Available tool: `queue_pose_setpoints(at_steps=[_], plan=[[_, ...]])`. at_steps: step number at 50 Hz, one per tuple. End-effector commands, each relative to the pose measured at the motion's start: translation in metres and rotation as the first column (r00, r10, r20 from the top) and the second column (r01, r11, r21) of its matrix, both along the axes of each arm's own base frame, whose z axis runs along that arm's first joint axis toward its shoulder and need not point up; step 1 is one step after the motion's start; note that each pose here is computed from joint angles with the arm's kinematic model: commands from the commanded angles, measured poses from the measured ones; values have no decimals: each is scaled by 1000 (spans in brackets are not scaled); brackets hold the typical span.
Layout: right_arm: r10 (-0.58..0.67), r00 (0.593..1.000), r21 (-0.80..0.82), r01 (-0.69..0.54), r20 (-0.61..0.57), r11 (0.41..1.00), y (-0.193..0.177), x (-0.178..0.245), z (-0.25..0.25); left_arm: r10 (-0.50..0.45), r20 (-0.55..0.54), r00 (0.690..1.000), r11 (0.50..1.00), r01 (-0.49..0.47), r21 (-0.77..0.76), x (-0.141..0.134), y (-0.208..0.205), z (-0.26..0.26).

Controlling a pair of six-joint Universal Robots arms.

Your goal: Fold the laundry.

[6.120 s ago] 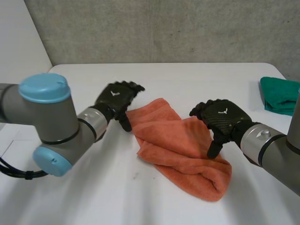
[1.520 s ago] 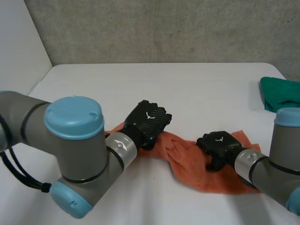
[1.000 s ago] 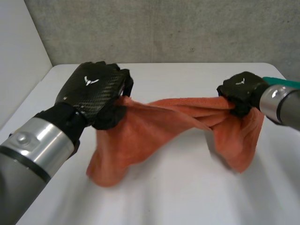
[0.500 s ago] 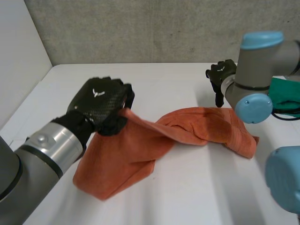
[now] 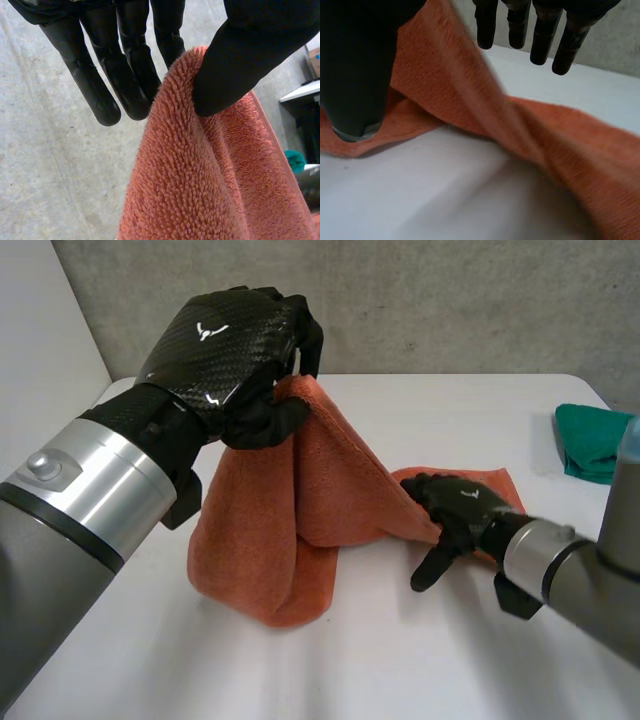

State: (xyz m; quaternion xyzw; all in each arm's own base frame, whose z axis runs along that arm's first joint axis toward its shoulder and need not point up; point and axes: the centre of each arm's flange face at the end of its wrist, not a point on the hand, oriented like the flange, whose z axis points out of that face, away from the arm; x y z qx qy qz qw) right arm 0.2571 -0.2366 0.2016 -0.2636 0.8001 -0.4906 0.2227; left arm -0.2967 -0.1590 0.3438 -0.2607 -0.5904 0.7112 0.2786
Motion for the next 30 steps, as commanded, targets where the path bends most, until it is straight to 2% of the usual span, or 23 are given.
queue_pose_setpoints(at_steps=[1,6,10,11,14,15,17,21,25,28,29,30], plan=[[-48,989,8,47,143,999,-3,7,-26,-24,-20,1000,1000,24,-3,-3,9,5],[-64,986,-58,74,152,996,-20,10,-35,20,-37,999,1000,-20,-15,2,9,10],[-32,994,-214,54,105,975,-27,10,-4,79,-43,996,997,-80,-23,9,5,13],[-2,999,-310,16,44,950,-21,8,22,98,-40,994,995,-99,-22,11,3,12],[39,996,-433,-71,-82,898,-4,1,63,130,-29,991,991,-131,-20,15,-4,9],[43,985,-500,-122,-167,857,4,-6,87,157,-9,988,987,-157,-21,20,-11,5],[30,969,-549,-164,-244,820,9,-13,107,182,21,983,983,-182,-20,24,-18,-1],[24,936,-536,-221,-350,815,14,-20,128,210,116,971,977,-211,-9,27,-27,-21],[112,891,-345,-283,-441,895,5,-20,102,200,262,944,973,-224,63,20,-40,-68],[158,856,-255,-315,-492,914,-3,-18,83,186,324,928,969,-228,95,15,-48,-90],[171,826,-232,-340,-537,911,-8,-16,75,176,358,917,967,-228,109,12,-54,-103],[170,813,-231,-348,-556,908,-11,-16,73,173,374,911,966,-230,114,10,-58,-109]])
